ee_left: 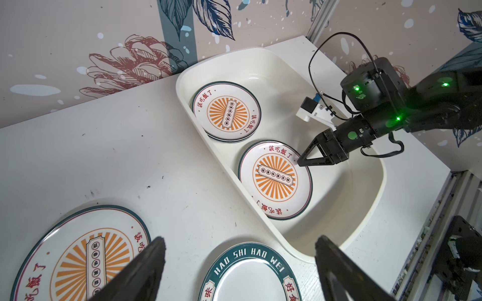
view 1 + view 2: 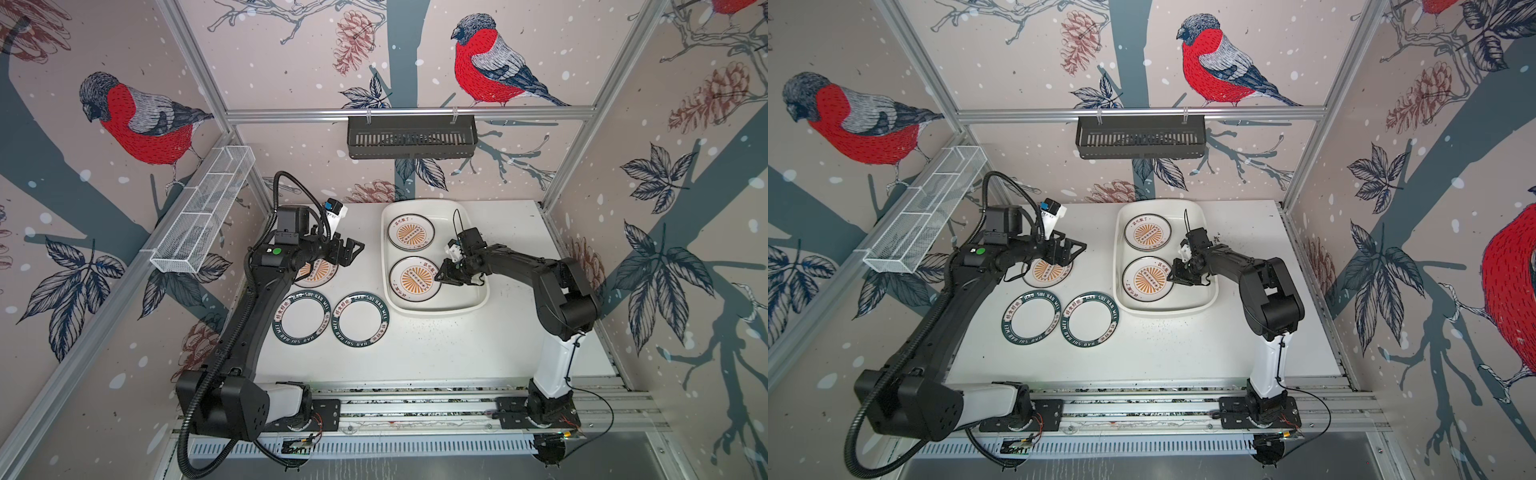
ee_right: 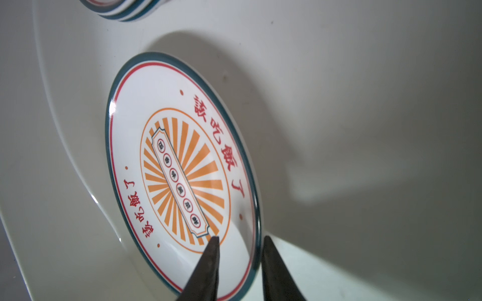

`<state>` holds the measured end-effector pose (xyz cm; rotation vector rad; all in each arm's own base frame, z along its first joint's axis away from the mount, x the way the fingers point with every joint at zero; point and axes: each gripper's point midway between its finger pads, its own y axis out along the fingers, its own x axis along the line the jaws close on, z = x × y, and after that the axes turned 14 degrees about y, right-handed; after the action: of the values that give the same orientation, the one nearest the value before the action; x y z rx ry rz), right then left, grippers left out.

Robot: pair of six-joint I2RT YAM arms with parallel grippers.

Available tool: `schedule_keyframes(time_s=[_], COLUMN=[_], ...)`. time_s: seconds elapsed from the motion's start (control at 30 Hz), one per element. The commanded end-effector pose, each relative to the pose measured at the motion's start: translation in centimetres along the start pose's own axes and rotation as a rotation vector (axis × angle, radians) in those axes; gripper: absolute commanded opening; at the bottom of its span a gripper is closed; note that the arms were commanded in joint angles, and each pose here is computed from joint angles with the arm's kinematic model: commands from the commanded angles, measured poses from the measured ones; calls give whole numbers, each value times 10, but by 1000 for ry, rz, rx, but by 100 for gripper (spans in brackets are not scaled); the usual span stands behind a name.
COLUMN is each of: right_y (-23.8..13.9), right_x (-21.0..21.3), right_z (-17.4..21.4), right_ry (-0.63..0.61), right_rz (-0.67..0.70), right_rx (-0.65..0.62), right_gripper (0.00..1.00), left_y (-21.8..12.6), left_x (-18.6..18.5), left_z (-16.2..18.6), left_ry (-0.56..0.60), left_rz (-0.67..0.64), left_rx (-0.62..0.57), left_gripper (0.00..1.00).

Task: Place the plates into the plastic bin on the countertop
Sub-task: 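Settle the plate flat in the bin, right gripper still at its edge, then move the left gripper to the edge of the sunburst plate on the table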

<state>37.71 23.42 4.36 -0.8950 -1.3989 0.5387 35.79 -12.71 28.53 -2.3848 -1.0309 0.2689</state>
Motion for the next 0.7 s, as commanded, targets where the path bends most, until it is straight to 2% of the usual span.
schedule_keyframes(time_s=[0.0, 0.27, 0.47, 0.67], right_y=[-6, -36, -74, -105], right_x=[1, 22, 50, 62], right_z=[-3, -12, -9, 8], right_ry=[-26, -71, -106, -104], right_rz=[23, 31, -25, -127], right_rx=[-23, -117, -218, -298], right_gripper=[30, 31, 31, 32], left_y=[-1, 1, 10, 17], left_x=[22, 72, 97, 113], left_z=[0, 38, 79, 112], left_ry=[-13, -109, -207, -246], left_rz=[-98, -338, -375, -386], left_rx=[-7, 95, 189, 261], left_gripper=[90, 90, 90, 90])
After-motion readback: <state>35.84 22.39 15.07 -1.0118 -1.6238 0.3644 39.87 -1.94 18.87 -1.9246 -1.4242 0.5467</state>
